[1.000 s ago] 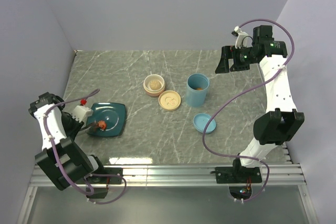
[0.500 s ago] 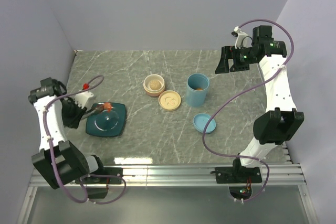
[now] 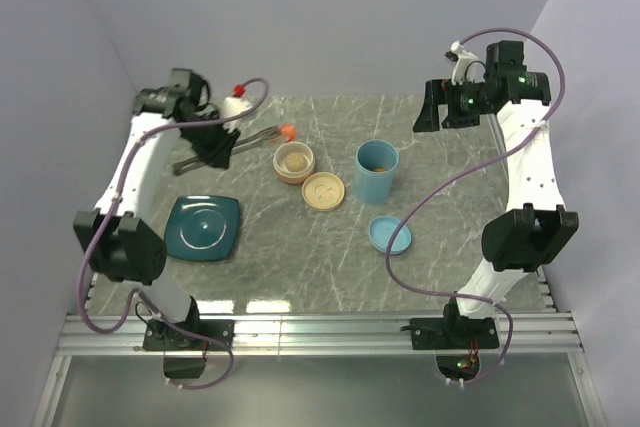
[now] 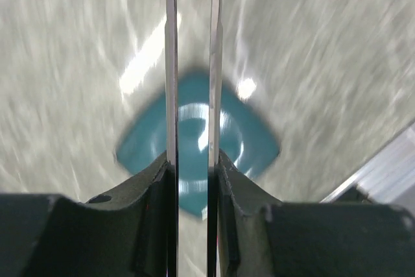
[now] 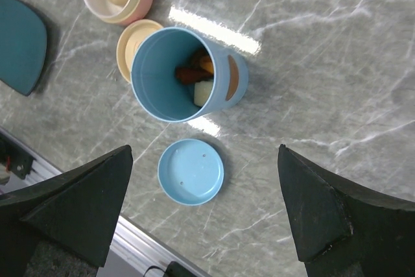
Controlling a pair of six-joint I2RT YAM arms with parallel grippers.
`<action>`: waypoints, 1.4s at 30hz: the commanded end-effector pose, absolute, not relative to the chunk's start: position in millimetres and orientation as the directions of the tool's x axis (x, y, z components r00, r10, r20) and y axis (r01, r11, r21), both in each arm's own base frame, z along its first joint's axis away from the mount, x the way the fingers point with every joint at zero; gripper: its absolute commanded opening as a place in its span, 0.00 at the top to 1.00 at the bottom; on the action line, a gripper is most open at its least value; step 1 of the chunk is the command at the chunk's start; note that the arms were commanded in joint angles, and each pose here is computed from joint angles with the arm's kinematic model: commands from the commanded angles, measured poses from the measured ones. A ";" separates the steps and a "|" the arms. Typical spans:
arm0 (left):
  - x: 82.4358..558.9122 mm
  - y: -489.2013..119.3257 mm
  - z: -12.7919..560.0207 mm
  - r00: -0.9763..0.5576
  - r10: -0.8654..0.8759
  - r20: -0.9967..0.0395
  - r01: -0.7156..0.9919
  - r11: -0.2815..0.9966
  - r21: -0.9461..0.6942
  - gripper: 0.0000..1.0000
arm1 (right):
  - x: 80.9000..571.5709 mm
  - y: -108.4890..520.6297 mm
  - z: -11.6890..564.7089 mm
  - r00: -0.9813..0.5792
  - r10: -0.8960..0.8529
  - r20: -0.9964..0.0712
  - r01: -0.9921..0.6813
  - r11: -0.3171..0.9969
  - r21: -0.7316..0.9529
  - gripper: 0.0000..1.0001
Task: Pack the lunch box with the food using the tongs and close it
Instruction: Place the food into the lunch box
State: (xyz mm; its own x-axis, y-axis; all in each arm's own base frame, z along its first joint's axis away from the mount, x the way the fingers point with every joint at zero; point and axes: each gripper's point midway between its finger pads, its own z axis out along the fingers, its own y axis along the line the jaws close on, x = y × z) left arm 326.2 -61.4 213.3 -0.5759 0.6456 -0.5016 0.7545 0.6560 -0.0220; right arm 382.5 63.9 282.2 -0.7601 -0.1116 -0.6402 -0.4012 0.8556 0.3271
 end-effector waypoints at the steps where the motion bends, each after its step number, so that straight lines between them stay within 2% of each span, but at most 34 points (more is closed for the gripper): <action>1: 354.6 -126.3 242.1 -0.515 0.604 -0.608 0.783 0.620 -0.047 0.92 | 396.1 52.2 300.3 -0.723 -0.085 -0.686 -0.383 0.875 0.296 0.00; 7: 383.0 -211.2 262.8 -0.418 0.618 -0.666 0.843 0.537 -0.030 0.92 | 400.1 47.2 299.8 -0.725 -0.076 -0.685 -0.371 0.880 0.295 0.00; 15: 379.2 -288.4 244.9 -0.354 0.655 -0.667 0.898 0.438 -0.046 0.90 | 400.6 43.2 296.0 -0.731 -0.073 -0.679 -0.357 0.888 0.289 0.00; 23: 365.3 -310.0 218.2 -0.348 0.693 -0.631 0.915 0.396 -0.070 0.88 | 400.6 43.2 294.4 -0.734 -0.072 -0.675 -0.358 0.886 0.294 0.00; 33: 354.3 -313.0 201.2 -0.342 0.735 -0.585 0.925 0.372 -0.075 0.80 | 399.7 41.7 295.1 -0.733 -0.074 -0.676 -0.358 0.888 0.290 0.00; 36: 351.8 -312.0 200.6 -0.344 0.741 -0.577 0.926 0.368 -0.079 0.71 | 399.5 42.4 293.9 -0.736 -0.074 -0.673 -0.358 0.886 0.296 0.00; 42: 351.0 -312.8 213.9 -0.339 0.724 -0.600 0.926 0.370 -0.075 0.60 | 398.8 42.9 293.8 -0.738 -0.074 -0.671 -0.360 0.884 0.298 0.00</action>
State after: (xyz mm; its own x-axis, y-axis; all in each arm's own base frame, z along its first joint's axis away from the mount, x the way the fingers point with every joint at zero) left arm 352.1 -307.5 189.9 -0.3620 0.7524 -0.5503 0.9219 0.3762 -0.0921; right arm 397.3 45.1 286.6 -0.7539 -0.0743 -0.6528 -0.3532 0.8836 0.3073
